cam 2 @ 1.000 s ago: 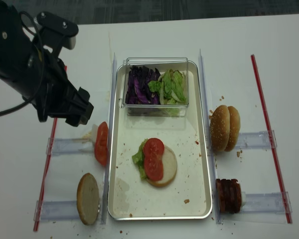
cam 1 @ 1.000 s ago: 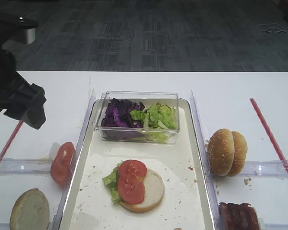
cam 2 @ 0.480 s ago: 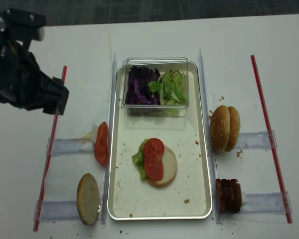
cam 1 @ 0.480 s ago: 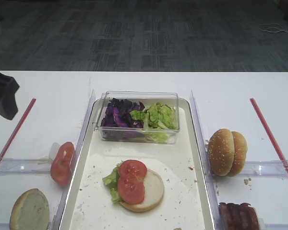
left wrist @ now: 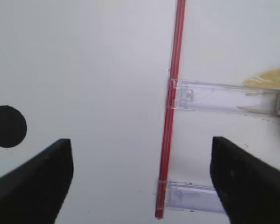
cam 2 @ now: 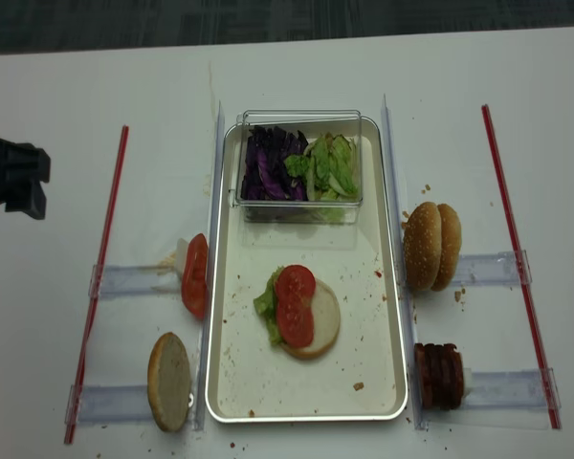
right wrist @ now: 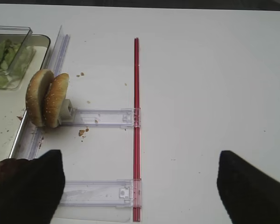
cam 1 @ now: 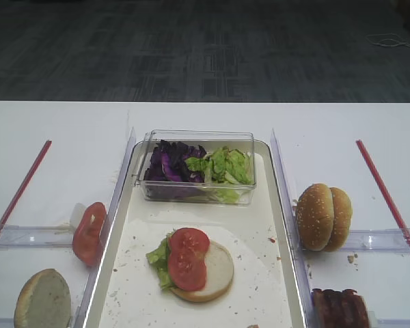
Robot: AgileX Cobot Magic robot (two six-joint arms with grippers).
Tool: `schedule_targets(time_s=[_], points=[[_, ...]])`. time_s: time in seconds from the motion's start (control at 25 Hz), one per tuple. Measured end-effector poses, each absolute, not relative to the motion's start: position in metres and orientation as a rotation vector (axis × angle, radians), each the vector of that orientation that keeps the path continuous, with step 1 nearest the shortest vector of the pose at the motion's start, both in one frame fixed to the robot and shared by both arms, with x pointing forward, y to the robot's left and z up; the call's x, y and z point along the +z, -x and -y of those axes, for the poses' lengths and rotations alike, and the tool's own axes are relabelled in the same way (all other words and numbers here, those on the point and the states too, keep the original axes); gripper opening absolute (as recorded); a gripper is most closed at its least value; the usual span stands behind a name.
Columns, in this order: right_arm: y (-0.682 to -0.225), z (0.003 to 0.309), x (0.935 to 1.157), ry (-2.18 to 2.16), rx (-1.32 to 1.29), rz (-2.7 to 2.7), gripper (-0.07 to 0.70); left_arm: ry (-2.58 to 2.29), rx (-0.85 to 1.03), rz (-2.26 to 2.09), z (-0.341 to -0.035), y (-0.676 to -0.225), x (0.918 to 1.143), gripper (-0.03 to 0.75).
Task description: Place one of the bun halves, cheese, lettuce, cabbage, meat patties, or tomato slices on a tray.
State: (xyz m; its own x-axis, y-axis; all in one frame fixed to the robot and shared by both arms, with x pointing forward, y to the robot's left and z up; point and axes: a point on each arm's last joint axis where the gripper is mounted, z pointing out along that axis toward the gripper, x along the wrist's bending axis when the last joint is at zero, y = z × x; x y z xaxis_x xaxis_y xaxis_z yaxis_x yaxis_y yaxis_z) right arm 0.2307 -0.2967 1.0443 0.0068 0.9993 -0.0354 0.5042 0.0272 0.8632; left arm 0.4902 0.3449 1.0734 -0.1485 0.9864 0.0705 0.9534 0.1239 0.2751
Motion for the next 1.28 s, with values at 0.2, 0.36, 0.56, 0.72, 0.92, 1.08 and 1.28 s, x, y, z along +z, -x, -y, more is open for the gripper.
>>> schedule_targets(time_s=[0.2,0.36,0.56,0.72,0.92,1.08,1.28], points=[[-0.231,0.297,1.044,-1.567,0.875,-1.588,0.685,-1.964,0.355,-2.28,-0.345,-0.487,1.074,0.587],[-0.231,0.297,1.044,-1.567,0.875,-1.588,0.685,-1.947,0.329,-2.279,-0.342,-0.478,1.08,0.587],[-0.231,0.297,1.044,-1.567,0.875,-1.588,0.685,-1.927,0.344,-2.263,-0.336,-0.444,1.08,0.586],[-0.231,0.297,1.044,-1.567,0.875,-1.588,0.685,-1.903,0.35,-2.244,-0.329,-0.41,1.07,0.585],[-0.231,0.297,1.044,-1.567,0.875,-1.588,0.685,-1.882,0.376,-2.224,-0.322,-0.368,1.054,0.585],[-0.231,0.297,1.044,-1.567,0.875,-1.588,0.685,-1.853,0.432,-2.19,-0.318,-0.338,1.045,0.585],[-0.231,0.297,1.044,-1.567,0.875,-1.588,0.685,-1.782,0.556,-2.111,-0.313,-0.309,1.042,0.585]])
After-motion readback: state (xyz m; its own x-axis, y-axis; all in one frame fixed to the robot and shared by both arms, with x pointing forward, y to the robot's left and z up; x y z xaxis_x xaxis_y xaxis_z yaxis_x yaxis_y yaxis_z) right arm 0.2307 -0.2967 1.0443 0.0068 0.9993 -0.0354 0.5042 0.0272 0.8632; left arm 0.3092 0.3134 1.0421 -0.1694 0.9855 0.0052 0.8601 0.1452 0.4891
